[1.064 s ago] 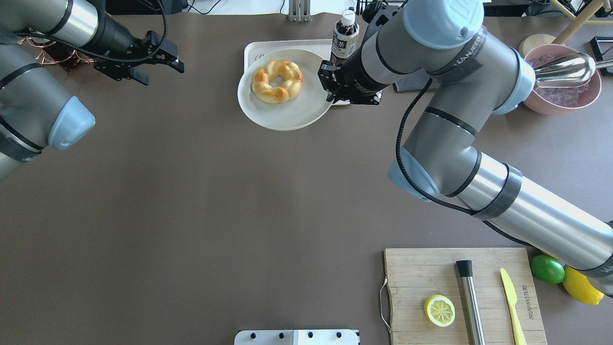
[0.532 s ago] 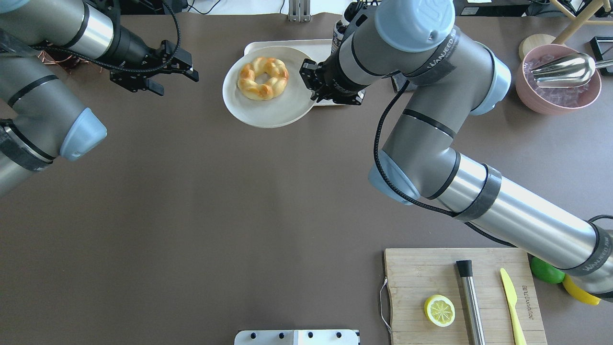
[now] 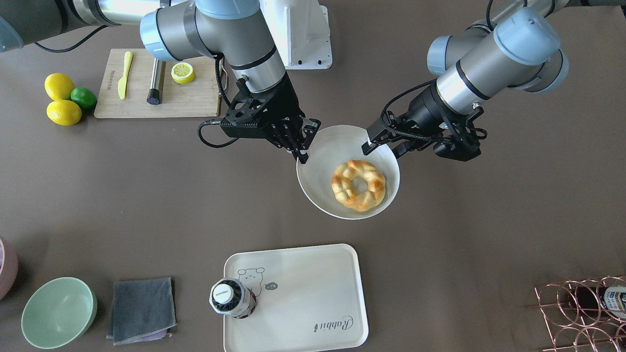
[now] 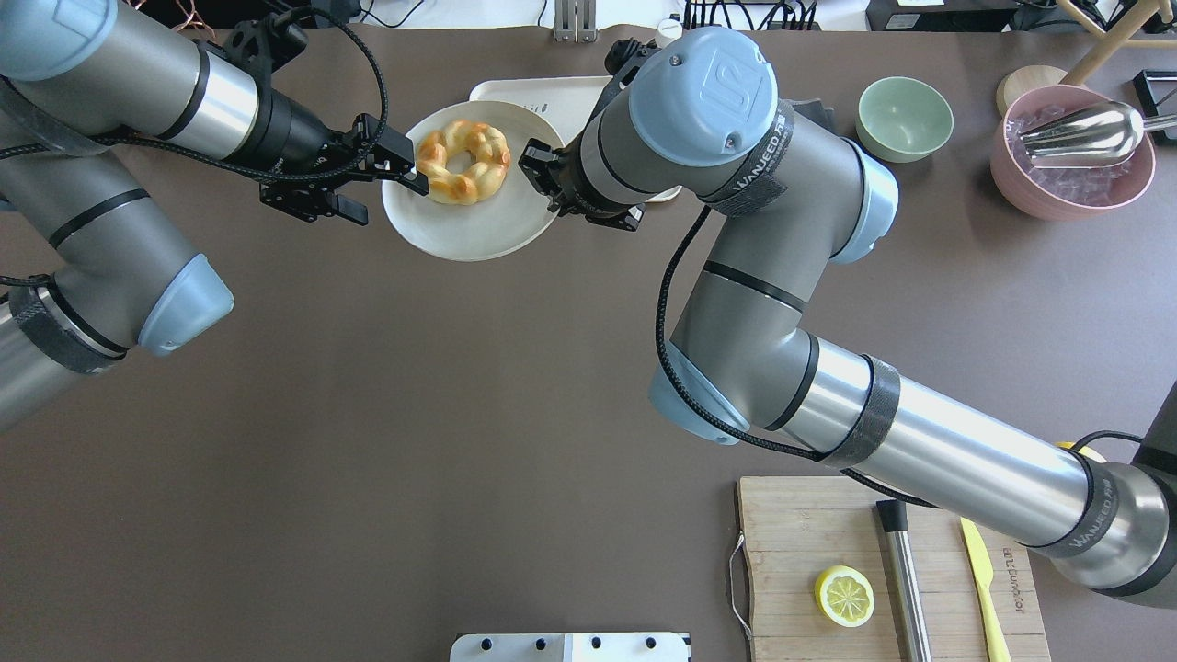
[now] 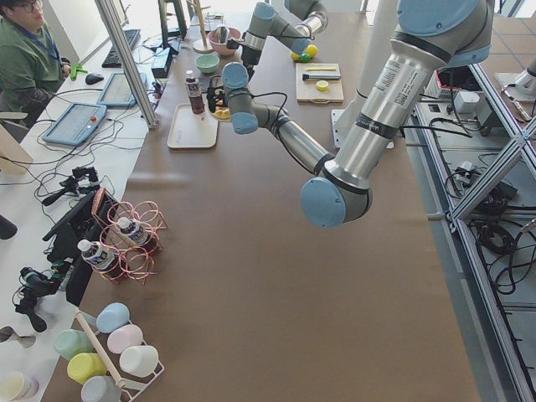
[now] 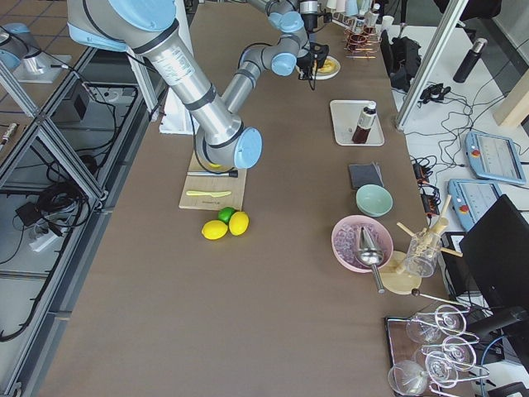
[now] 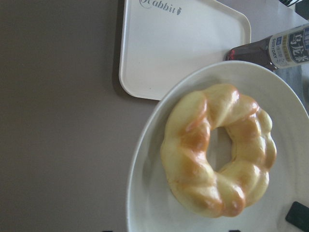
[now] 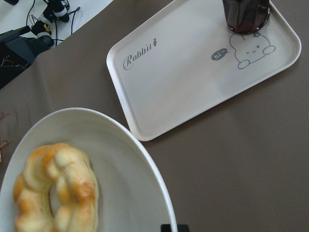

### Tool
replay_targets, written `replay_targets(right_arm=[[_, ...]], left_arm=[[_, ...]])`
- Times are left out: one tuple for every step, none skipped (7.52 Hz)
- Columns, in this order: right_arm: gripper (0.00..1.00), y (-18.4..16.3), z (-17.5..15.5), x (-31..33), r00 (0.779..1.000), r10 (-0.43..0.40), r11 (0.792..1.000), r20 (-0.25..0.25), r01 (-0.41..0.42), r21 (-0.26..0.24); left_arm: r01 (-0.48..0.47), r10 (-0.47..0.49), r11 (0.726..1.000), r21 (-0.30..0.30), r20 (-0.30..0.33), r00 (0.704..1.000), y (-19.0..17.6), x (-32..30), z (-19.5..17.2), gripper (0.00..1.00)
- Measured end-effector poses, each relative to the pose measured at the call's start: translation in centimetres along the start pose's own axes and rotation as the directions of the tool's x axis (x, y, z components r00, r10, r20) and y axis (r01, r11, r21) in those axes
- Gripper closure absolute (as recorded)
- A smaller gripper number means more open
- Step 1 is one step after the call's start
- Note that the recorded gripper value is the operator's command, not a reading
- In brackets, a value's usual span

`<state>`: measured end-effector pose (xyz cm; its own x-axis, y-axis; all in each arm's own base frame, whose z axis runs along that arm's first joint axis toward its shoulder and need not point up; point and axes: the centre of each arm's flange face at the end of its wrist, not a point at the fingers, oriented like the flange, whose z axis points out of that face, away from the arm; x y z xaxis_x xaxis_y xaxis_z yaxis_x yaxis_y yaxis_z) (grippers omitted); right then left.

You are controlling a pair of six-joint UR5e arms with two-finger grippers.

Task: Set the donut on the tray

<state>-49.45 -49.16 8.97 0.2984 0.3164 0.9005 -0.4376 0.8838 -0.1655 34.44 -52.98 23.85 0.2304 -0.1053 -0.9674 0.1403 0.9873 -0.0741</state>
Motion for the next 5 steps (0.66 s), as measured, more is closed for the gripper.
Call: replay_targets(right_arm=[[1.0, 0.33, -0.11, -0.33, 1.0, 0.0, 1.0, 0.006, 0.0, -0.001], [1.0, 0.41, -0.25, -0.47, 1.0, -0.001, 1.0, 0.009, 0.001, 0.0], [1.0, 0.34, -0.35, -0.49, 1.0, -0.001, 1.0, 0.011, 0.001, 0.001], [1.0, 0.21, -0.41, -0.41, 1.0, -0.002, 1.0, 0.011, 0.002, 0.002], [1.0, 0.11, -0.3, -0.16, 1.0, -0.001, 1.0, 0.007, 0.001, 0.003]], left_arm=[[0.001, -0.001, 1.0, -0.001, 0.002, 1.0, 0.07, -0.2, 0.1, 0.84], [0.001, -0.001, 1.0, -0.001, 0.003, 1.0, 0.07, -0.3, 0.1, 0.87], [0.001, -0.001, 1.0, 0.0, 0.003, 1.0, 0.03, -0.34, 0.04, 0.87], [0.001, -0.001, 1.0, 0.002, 0.002, 1.0, -0.04, -0.34, -0.13, 0.86], [-0.001, 0.001, 1.0, 0.004, -0.002, 1.0, -0.05, -0.24, -0.35, 0.83]])
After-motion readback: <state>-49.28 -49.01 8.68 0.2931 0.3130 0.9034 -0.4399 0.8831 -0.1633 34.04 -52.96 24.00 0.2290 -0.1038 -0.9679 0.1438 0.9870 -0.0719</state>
